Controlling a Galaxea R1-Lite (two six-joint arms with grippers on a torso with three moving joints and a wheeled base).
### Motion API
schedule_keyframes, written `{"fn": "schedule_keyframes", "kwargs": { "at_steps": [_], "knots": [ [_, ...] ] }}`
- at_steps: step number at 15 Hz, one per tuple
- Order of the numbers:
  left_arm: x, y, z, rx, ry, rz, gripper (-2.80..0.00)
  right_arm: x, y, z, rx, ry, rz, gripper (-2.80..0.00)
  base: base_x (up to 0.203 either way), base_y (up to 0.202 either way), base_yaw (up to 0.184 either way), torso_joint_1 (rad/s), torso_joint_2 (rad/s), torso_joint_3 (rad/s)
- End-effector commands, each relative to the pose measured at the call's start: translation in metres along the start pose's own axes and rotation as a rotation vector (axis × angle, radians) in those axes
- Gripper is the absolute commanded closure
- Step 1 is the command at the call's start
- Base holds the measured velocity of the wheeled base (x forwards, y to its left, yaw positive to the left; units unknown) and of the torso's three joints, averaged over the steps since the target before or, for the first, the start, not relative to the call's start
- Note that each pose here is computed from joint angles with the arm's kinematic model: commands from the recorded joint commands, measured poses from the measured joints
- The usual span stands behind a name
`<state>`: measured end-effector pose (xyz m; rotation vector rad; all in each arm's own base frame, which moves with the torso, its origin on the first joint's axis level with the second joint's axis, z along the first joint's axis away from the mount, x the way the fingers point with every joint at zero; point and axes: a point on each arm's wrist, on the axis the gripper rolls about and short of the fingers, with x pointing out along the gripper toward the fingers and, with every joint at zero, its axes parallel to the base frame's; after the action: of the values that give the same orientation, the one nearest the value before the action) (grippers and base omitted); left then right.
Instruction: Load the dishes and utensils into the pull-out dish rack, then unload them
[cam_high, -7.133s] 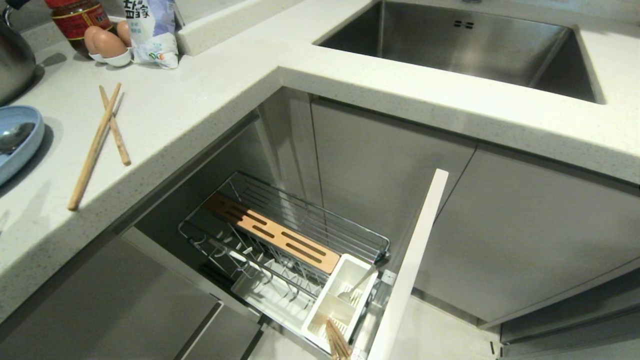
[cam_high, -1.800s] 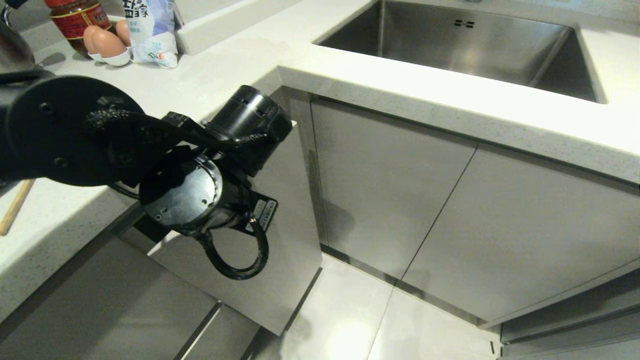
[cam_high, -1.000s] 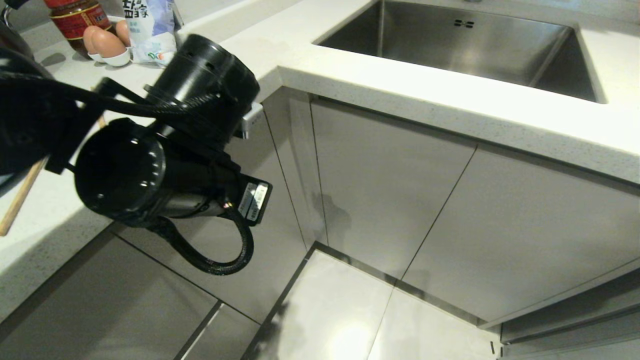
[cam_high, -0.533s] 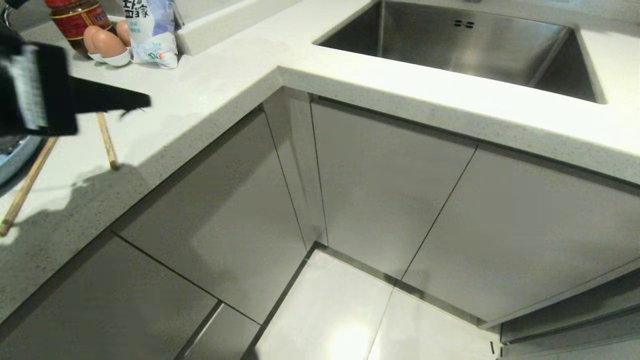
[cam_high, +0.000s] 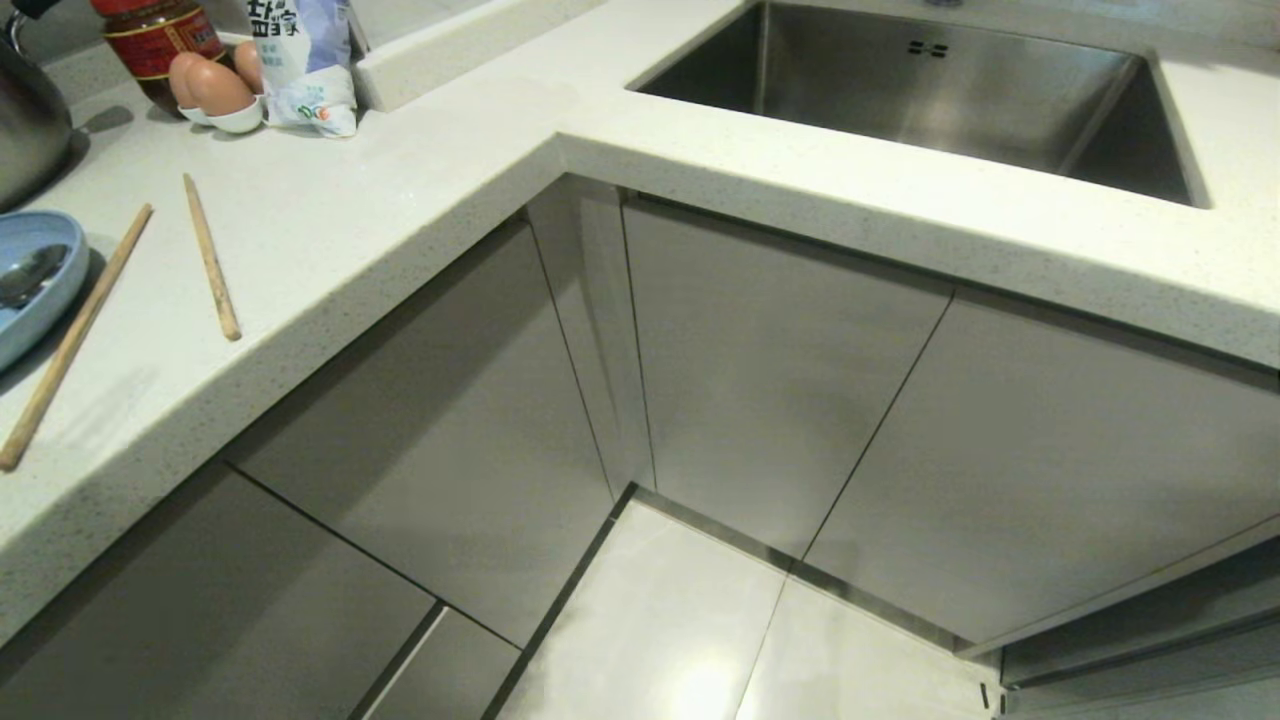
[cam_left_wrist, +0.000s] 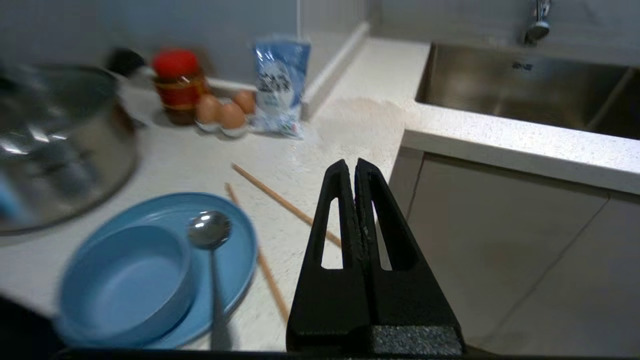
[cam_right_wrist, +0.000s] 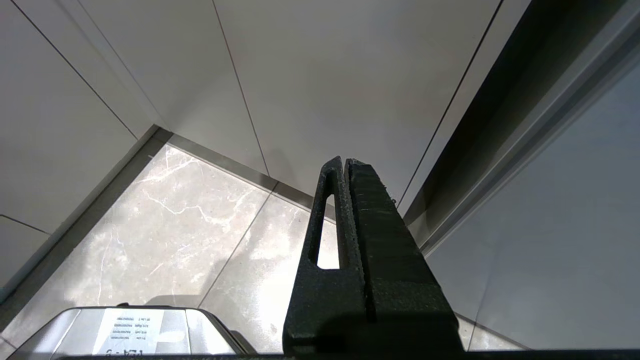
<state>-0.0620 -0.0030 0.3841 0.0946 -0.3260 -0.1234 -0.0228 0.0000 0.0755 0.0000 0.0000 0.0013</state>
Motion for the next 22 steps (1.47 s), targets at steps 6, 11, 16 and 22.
{"fn": "schedule_keyframes", "kwargs": {
  "at_steps": [6, 11, 16, 22],
  "knots": [
    [-0.08, -0.019, -0.086, 0.121, 0.148, 0.289, 0.0, 0.0, 0.0, 0.0, 0.0, 0.0, 0.0, 0.0, 0.0, 0.0, 0.0, 0.0, 0.0, 0.0],
    [-0.095, -0.022, -0.176, 0.083, 0.234, 0.185, 0.0, 0.0, 0.0, 0.0, 0.0, 0.0, 0.0, 0.0, 0.0, 0.0, 0.0, 0.0, 0.0, 0.0],
    [-0.065, -0.024, -0.26, 0.03, 0.273, 0.195, 0.0, 0.0, 0.0, 0.0, 0.0, 0.0, 0.0, 0.0, 0.0, 0.0, 0.0, 0.0, 0.0, 0.0],
    [-0.06, -0.028, -0.306, -0.047, 0.346, 0.117, 0.0, 0.0, 0.0, 0.0, 0.0, 0.0, 0.0, 0.0, 0.0, 0.0, 0.0, 0.0, 0.0, 0.0]
  ]
}}
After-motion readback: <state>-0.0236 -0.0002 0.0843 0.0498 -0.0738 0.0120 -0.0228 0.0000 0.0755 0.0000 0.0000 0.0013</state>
